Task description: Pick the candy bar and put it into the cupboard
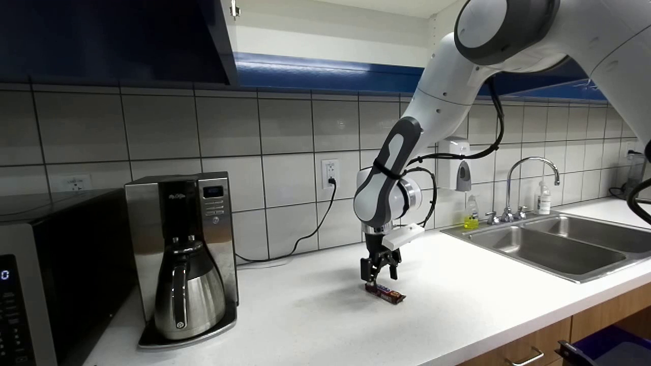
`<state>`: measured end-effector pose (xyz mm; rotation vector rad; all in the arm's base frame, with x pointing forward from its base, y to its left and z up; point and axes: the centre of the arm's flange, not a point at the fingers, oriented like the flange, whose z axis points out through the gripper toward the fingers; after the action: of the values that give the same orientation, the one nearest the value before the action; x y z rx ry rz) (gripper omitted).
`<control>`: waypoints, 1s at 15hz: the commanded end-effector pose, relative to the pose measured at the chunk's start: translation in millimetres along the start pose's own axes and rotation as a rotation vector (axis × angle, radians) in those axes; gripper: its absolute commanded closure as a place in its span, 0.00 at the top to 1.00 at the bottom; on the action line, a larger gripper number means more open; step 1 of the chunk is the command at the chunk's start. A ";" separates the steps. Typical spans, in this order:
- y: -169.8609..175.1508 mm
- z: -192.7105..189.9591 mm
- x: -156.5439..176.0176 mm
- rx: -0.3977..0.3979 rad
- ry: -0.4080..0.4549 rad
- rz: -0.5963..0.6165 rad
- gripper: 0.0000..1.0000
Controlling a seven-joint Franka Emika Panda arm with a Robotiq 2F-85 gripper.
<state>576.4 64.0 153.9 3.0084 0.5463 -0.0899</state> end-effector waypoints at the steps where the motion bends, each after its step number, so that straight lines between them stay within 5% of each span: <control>1: 0.3 -1.5 6.0 -0.018 -0.025 0.005 1.00; 2: 0.2 -0.9 6.1 -0.017 -0.027 0.005 0.75; 4: -0.5 0.5 5.8 -0.015 -0.033 -0.002 0.66; 11: -6.6 8.6 5.8 0.014 -0.061 -0.024 0.09; 12: -8.5 10.4 6.2 0.017 -0.064 -0.027 0.03; 15: -12.1 9.7 9.0 0.025 -0.072 -0.025 0.05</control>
<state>574.6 71.3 146.5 3.0061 0.5644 -0.1618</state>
